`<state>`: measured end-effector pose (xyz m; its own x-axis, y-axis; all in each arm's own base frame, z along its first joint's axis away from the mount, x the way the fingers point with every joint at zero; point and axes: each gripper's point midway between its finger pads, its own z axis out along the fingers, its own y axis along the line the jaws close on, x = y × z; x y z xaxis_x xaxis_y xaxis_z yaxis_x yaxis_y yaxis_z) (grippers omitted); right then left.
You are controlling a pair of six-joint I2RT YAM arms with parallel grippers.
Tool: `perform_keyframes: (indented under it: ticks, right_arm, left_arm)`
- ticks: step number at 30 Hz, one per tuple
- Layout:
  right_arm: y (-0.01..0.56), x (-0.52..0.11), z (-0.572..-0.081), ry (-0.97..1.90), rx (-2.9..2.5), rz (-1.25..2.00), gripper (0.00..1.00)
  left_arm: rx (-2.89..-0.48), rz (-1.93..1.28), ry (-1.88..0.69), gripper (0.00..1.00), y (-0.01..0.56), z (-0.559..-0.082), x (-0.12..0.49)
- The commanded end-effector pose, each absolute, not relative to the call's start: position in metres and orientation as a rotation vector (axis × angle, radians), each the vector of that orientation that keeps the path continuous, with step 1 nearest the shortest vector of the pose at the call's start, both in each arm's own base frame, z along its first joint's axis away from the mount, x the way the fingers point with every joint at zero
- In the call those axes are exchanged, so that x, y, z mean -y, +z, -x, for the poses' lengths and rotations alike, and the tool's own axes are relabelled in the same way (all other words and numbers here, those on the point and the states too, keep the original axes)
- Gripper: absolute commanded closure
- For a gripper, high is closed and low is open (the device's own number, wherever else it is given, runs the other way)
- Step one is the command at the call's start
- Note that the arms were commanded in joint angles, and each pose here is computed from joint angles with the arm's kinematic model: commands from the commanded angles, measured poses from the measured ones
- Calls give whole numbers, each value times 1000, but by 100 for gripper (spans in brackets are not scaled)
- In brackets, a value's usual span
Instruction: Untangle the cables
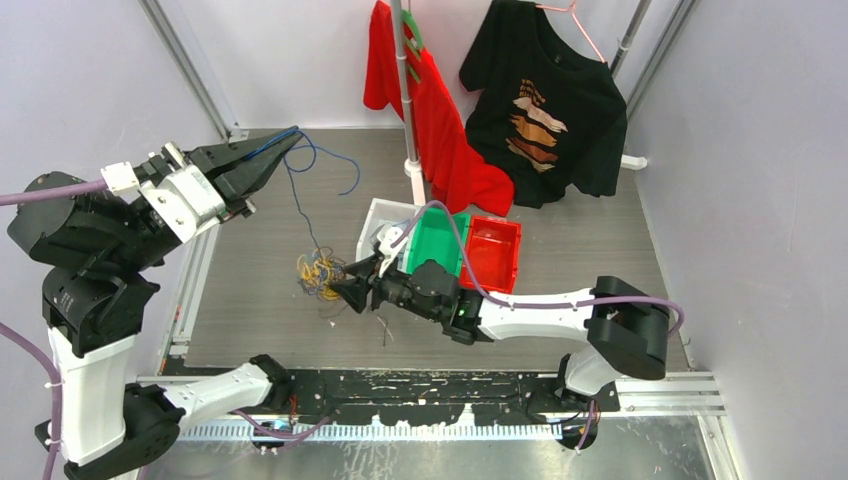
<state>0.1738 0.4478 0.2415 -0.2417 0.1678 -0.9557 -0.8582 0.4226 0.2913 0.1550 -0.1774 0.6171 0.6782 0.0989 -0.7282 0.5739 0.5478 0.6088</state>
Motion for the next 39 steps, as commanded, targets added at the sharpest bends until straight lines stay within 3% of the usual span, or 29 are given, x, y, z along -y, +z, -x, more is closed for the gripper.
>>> perform_keyframes:
  ticks: [1, 4, 7, 16, 17, 20, 23, 29, 39]
  right_arm:
    - [269, -460, -177, 1143, -1437, 628, 57]
    - [266, -457, -177, 1141, -1447, 617, 81]
    - [256, -449, -178, 1126, -1478, 600, 98]
    - [216, -414, -172, 1107, -1583, 536, 99]
    - [218, -413, -172, 1111, -1578, 528, 96]
    - [234, -414, -173, 1124, -1532, 518, 54]
    - [254, -419, -172, 1141, -1480, 530, 37]
    - [281, -430, -169, 1186, -1412, 552, 33]
    - [282, -452, -176, 1160, -1413, 610, 36]
  left_arm:
    - [-754, -939, -333, 100, 630, -146, 173]
    - [-748, -941, -321, 100, 631, -147, 173]
    - [-739, -936, -284, 100, 631, -150, 170]
    - [-721, -880, -164, 100, 644, -165, 159]
    - [-722, -883, -175, 100, 644, -164, 161]
    - [-732, -896, -209, 100, 640, -162, 165]
    - [-748, -899, -230, 100, 637, -163, 167]
    - [-754, -912, -267, 100, 634, -161, 172]
    - [-743, -910, -297, 100, 637, -156, 173]
